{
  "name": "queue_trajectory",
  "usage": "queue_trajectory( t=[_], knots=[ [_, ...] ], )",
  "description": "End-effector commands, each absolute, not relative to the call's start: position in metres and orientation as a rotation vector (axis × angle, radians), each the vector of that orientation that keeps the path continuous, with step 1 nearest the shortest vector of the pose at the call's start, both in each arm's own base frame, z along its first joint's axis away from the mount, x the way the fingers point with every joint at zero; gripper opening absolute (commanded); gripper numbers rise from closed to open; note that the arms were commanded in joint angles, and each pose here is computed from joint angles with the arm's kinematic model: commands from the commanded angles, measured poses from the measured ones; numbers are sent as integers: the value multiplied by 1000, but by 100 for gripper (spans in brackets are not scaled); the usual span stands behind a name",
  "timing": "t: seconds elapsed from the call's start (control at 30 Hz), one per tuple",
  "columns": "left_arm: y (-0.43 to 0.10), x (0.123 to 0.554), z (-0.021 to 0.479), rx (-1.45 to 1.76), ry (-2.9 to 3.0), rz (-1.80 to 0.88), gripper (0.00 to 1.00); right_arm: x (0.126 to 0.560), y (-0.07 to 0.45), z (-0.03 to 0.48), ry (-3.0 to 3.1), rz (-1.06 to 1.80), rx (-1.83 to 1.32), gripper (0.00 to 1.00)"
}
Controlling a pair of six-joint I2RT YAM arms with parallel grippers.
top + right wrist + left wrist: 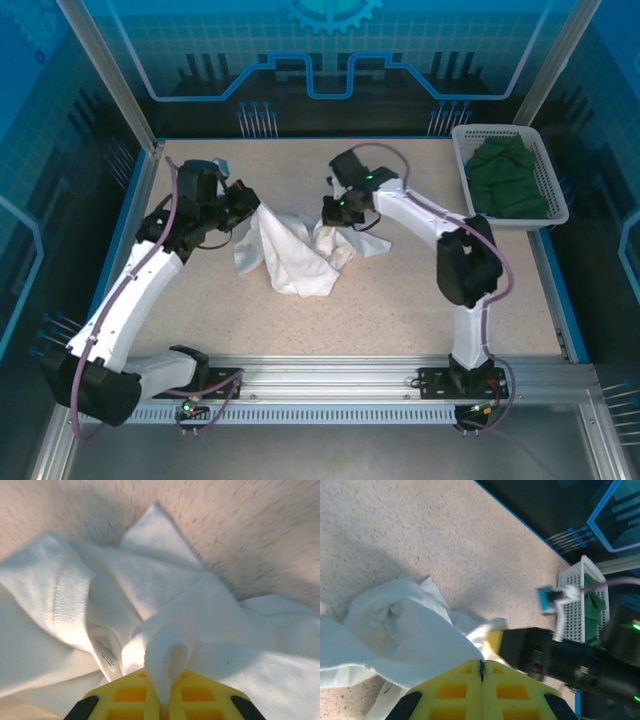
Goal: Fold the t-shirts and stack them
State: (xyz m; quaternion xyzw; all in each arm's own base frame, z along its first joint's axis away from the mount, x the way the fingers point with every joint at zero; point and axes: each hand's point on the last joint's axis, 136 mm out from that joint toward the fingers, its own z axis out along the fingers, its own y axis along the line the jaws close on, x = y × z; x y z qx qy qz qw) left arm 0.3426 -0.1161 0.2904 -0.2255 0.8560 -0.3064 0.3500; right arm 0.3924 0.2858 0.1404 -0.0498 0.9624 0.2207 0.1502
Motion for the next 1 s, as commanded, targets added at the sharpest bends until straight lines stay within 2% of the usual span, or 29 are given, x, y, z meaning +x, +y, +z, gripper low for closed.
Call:
queue_trajectory(
  t=[0.0,0.13,0.27,0.47,0.63,0.77,0.87,0.97],
  knots=[
    [-100,358,375,-509,2020,-809,0,415,236,246,2555,722,25,7],
    [-90,339,463,-348,1786,-783,0,407,191,325,2355,692,89,10],
    [-77,309,511,-256,1629,-710,0,384,158,383,2162,640,109,12],
    [-65,291,516,-249,1602,-638,0,355,126,403,2074,574,162,12],
    [-74,273,519,-181,1579,-696,0,327,131,407,2032,627,87,11],
    [-78,262,531,-140,1527,-726,0,311,123,416,1980,610,88,14],
    [-77,274,530,-170,1537,-726,0,314,124,419,1969,604,82,16],
    [-74,309,514,-246,1606,-694,0,337,117,405,2034,525,152,16]
  ],
)
